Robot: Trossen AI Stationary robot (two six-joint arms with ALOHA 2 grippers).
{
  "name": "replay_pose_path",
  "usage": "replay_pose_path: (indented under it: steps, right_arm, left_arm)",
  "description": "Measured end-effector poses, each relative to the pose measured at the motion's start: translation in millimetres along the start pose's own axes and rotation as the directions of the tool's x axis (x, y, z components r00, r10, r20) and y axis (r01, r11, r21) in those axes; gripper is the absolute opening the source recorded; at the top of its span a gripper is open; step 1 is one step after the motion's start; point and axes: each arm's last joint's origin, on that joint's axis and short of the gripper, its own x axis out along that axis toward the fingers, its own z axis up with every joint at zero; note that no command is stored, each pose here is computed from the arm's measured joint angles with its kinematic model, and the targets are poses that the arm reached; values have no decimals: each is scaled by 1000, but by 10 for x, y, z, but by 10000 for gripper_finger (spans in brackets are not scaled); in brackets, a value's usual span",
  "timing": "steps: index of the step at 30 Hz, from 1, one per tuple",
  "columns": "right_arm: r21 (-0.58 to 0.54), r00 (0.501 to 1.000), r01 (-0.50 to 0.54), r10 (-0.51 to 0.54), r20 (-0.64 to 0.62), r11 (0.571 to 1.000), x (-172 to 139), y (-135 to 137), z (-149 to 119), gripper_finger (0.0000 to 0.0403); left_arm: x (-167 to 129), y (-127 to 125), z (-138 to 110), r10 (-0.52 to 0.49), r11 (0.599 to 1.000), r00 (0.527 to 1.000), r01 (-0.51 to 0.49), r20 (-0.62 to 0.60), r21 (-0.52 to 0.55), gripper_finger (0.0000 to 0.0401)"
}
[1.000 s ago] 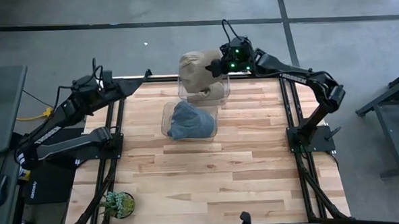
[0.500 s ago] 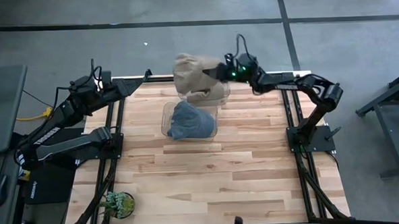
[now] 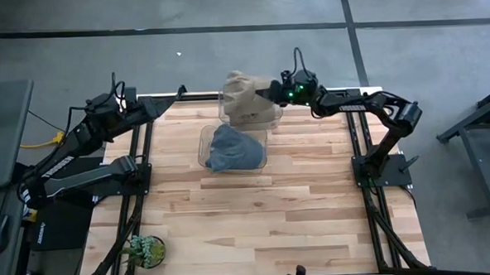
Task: Pick & Place hat
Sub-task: Put the brown cap into the top transparent bin
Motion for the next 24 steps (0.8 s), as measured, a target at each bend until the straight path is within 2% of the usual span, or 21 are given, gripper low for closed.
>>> replay_pose_path:
  steps: [3, 6, 12, 18, 24]
  right_arm:
    - [-10, 993, 106, -106, -52, 994, 37, 6, 20, 6]
    - [-40, 983, 158, -161, -85, 987, 62, 55, 55, 6]
    - [-45, 979, 184, -187, -82, 982, 68, 81, 78, 6]
    - [-49, 955, 275, -279, -99, 960, 53, 12, 10, 7]
    - [-41, 959, 267, -269, -90, 963, 57, 23, 16, 46]
  left_arm:
    - [0, 2, -1, 2, 1000, 1000, -2, -1, -6, 261]
    - [0, 11, -7, 12, 1000, 1000, -12, -7, -8, 261]
    - [1, 15, -10, 16, 1000, 1000, -16, -10, -8, 261]
    - [1, 15, -10, 16, 1000, 1000, -16, -10, -4, 261]
    - [1, 15, -10, 16, 1000, 1000, -16, -10, -1, 261]
